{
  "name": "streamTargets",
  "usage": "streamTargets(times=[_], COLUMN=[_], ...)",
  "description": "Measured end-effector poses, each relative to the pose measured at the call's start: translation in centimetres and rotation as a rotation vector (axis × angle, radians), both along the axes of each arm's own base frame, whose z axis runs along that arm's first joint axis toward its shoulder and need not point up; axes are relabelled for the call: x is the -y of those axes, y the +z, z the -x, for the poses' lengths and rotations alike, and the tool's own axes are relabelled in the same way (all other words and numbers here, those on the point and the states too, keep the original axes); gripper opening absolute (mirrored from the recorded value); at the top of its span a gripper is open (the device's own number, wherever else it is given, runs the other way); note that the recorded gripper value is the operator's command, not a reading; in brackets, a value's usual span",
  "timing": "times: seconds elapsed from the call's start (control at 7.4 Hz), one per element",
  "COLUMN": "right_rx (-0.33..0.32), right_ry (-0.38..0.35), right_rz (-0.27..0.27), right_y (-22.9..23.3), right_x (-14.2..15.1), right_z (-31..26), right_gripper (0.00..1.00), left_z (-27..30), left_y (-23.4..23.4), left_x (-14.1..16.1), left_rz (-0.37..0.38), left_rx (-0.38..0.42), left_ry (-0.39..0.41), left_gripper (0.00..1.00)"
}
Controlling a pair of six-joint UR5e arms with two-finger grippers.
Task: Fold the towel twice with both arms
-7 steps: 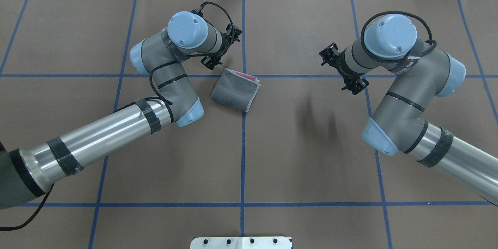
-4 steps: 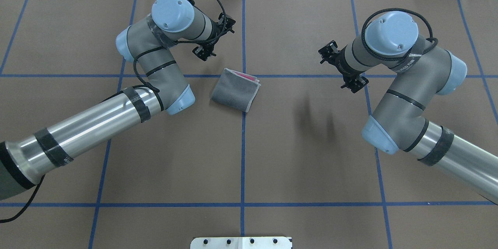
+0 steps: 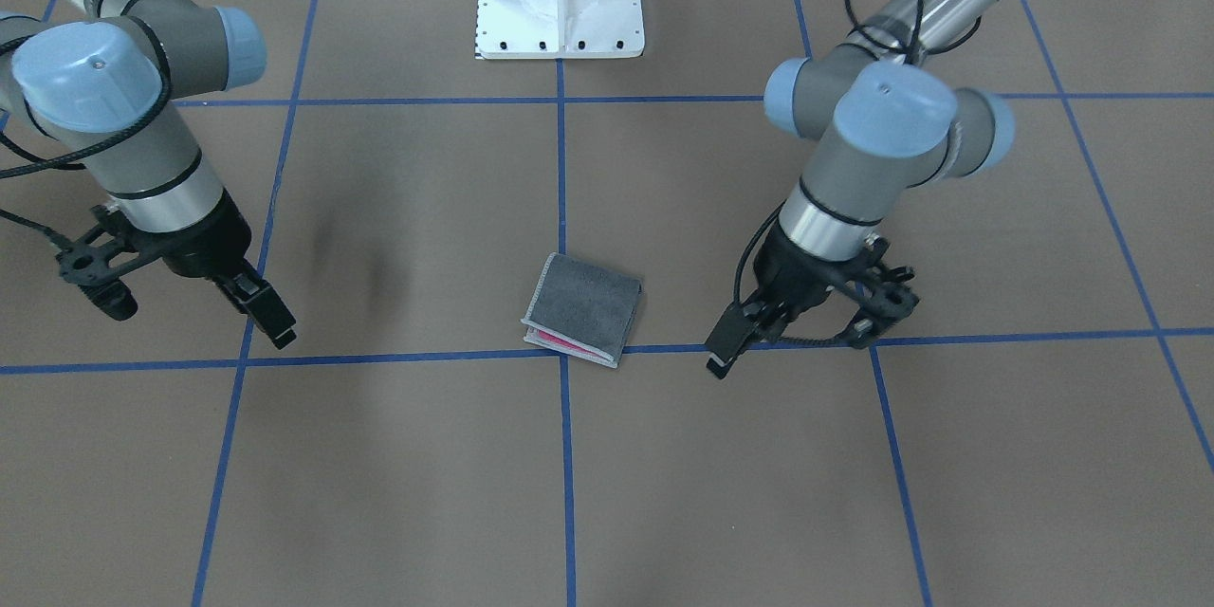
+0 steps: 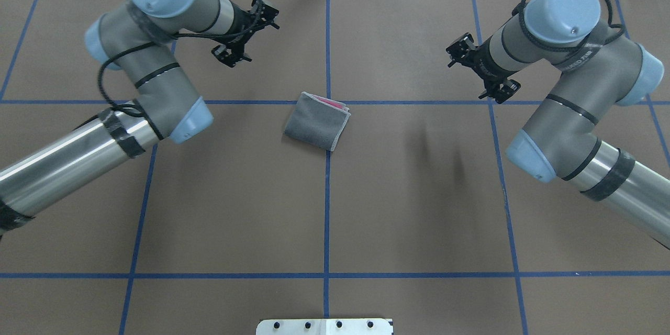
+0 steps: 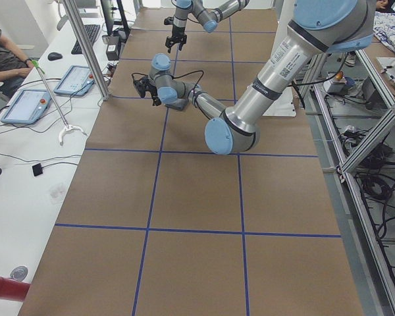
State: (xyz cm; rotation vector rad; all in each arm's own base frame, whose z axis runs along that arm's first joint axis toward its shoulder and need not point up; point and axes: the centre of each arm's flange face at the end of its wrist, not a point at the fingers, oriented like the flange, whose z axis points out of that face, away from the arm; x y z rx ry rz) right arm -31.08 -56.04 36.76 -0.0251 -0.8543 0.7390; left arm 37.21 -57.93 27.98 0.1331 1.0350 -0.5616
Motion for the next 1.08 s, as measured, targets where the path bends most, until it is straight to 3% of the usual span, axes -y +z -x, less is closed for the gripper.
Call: streamTargets(times=[0.27,0.54,0.81,1.08], right_rx=[-0.01,-0.005,-0.068,-0.128], right_ry=[-0.157,-0.303,-0.484,-0.633], right_rz=[-0.099,-0.228,-0.385,-0.489], right_y=[3.7,7.0,11.5,15.6], right_x=[0.2,-0.3,-2.2,-4.4], right_z=[-8.7,-17.4,-21.4,-24.0], right_gripper=[1.0,1.0,1.0,1.0], left_z=[10.0,15.8,21.6,28.5], left_y=[6.1,13.2,18.1,21.7], left_x=[-5.8,-10.0,-11.9,-13.5], left_rz=[-0.208,-0.323,-0.36,-0.398], left_rx=[0.261,0.417,0.405,0.355], left_ry=[0.194,0.413,0.567,0.629], left_gripper=[1.0,1.0,1.0,1.0])
